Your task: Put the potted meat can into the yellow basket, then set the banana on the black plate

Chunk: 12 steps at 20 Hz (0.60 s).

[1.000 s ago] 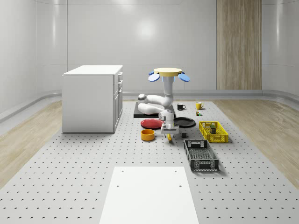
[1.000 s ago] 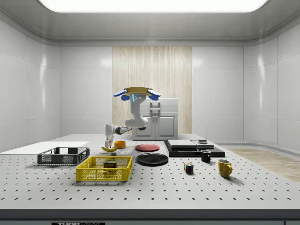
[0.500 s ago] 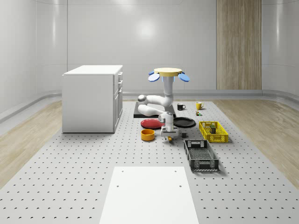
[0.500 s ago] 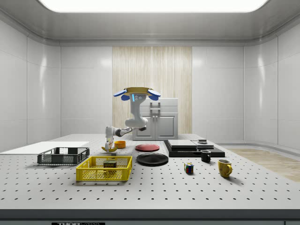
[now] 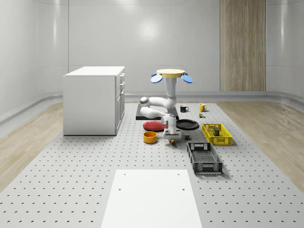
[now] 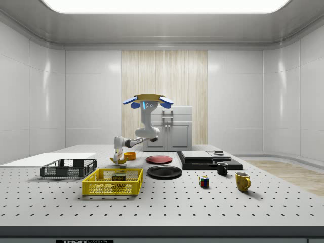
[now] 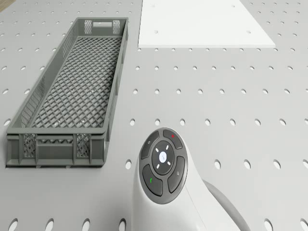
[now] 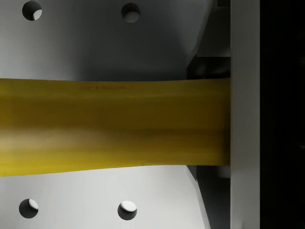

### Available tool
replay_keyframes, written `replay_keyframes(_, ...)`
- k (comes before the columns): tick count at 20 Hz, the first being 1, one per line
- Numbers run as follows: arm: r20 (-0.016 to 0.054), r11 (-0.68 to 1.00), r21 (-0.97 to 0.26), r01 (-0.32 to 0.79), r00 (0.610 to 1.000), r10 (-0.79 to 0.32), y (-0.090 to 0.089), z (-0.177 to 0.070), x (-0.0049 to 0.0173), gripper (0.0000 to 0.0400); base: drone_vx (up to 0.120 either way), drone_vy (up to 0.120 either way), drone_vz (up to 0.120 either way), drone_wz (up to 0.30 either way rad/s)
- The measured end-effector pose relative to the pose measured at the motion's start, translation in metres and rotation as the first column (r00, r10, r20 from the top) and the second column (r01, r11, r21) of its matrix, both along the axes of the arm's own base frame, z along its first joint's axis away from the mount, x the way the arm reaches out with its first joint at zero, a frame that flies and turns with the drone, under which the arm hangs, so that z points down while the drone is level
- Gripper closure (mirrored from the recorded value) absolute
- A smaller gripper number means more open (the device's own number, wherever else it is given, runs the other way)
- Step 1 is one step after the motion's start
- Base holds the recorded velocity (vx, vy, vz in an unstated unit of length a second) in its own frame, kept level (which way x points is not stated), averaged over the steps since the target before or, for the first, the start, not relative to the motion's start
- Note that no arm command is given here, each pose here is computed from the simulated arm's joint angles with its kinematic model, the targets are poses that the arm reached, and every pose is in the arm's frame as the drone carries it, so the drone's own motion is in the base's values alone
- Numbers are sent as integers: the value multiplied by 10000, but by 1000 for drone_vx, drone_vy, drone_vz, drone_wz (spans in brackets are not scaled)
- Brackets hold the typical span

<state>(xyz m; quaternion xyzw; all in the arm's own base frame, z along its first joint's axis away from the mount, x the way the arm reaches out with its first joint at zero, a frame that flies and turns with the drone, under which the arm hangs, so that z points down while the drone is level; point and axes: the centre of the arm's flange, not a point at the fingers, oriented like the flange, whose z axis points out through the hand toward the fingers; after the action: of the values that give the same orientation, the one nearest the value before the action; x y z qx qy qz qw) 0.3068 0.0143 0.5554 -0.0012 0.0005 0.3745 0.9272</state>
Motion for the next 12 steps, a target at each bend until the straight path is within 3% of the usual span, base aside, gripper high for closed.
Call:
replay_keyframes(6,-8,10000,-18,-51,10000,51,2,-248,0,210,0,0,7,0)
replay_keyframes(10,-10,9999,-20,-134,9999,134,3,-417,0,210,-10,10,120,0)
replay_keyframes(12,-10,9999,-21,-157,9999,157,2,-472,0,210,-120,120,120,0)
